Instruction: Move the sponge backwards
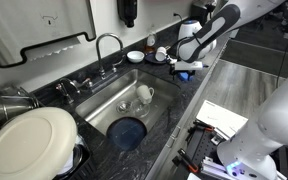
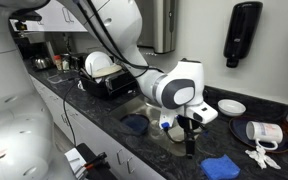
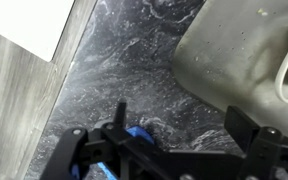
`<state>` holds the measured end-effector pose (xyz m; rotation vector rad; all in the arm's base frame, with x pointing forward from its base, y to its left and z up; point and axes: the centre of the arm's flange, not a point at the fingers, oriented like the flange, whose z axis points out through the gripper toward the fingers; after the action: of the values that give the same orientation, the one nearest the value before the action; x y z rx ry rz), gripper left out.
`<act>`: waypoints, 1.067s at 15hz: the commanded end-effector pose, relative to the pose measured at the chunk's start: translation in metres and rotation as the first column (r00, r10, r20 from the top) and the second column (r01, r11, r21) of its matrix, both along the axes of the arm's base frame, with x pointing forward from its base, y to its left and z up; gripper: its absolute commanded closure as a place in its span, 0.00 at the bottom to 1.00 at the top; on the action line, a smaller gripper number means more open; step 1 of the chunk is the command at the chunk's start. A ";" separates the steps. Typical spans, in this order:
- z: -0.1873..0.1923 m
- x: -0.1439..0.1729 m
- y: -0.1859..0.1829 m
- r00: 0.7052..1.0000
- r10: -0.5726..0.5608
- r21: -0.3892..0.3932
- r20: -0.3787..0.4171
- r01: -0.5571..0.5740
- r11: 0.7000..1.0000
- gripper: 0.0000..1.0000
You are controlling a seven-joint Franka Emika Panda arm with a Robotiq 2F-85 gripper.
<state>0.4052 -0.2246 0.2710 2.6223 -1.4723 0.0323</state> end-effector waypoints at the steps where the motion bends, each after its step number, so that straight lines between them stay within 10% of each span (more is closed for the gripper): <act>1: -0.010 0.007 -0.048 0.998 -0.060 0.028 0.021 0.060 0.998 0.00; 8: -0.021 0.024 -0.095 0.998 -0.058 0.055 0.037 0.056 0.997 0.01; 9: -0.026 0.025 -0.097 0.998 -0.045 0.074 0.041 0.042 0.996 0.25; 16: -0.038 0.027 -0.103 0.999 -0.031 0.102 0.039 0.027 0.994 0.64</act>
<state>0.4278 -0.3192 0.2462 2.6807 -1.5811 0.0271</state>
